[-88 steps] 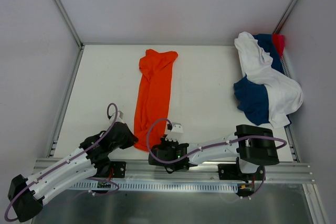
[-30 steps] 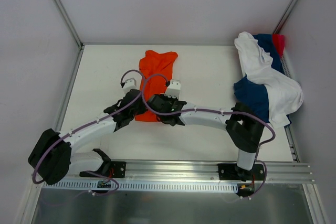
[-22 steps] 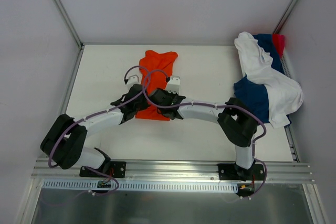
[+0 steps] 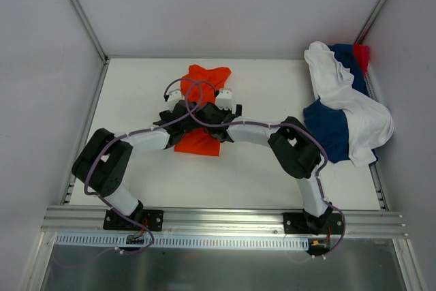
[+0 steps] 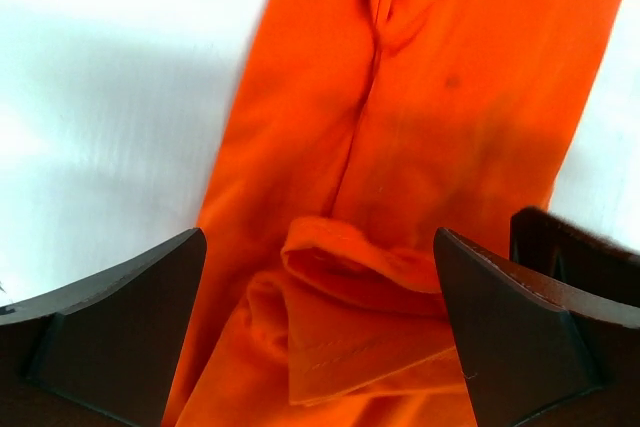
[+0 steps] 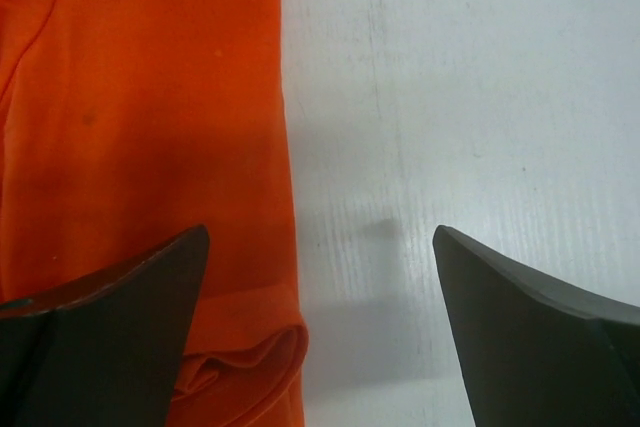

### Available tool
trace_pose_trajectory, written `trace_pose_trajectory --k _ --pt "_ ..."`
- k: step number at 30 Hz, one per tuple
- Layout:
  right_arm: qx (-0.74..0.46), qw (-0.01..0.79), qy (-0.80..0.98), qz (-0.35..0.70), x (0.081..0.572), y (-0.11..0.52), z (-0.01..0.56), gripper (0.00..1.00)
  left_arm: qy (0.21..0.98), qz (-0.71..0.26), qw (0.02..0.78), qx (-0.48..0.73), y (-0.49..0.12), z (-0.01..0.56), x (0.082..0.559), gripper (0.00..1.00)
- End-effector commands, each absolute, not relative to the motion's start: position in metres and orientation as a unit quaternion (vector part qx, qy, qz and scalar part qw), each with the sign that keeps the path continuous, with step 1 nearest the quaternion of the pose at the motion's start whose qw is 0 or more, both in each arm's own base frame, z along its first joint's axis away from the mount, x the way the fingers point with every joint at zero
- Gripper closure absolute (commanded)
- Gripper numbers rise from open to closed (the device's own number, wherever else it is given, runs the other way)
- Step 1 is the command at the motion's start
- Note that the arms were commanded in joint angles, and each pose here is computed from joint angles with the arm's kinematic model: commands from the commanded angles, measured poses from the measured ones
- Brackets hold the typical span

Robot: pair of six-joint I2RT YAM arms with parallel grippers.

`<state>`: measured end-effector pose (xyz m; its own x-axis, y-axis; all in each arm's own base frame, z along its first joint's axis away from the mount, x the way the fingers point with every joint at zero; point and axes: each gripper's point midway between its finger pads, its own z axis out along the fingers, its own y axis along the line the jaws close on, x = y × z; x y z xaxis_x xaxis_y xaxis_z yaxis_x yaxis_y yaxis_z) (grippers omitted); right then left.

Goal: Fold and stack the t-shirts
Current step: Fold the folded rectangular tshirt in 1/3 of the way

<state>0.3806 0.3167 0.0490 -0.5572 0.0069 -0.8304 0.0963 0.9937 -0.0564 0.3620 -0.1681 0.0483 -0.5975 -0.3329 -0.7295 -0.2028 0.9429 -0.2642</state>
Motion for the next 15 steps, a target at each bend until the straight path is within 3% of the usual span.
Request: trace_pose_trajectory --k 1,6,13,14,15 --pt "0.031 0.519 0.852 -0.058 0.397 0.317 0.098 0.0 0.859 -0.058 0.485 -0.152 -0.163 0.087 0.394 0.01" --pt "0.022 0.572 0.816 -0.088 0.412 0.297 0.179 0.01 0.821 -0.05 0.553 -0.132 -0.158 0.166 0.423 0.01" --pt "0.025 0.607 0.792 -0.049 0.383 0.265 0.258 0.0 0.768 -0.068 0.628 -0.108 -0.138 0.273 0.399 0.01" --pt "0.019 0.601 0.798 -0.039 0.377 0.263 0.257 0.03 0.777 -0.067 0.618 -0.105 -0.135 0.264 0.39 0.01" --pt "0.01 0.597 0.802 -0.007 0.366 0.269 0.263 0.12 0.777 -0.073 0.615 -0.108 -0.133 0.265 0.383 0.01"
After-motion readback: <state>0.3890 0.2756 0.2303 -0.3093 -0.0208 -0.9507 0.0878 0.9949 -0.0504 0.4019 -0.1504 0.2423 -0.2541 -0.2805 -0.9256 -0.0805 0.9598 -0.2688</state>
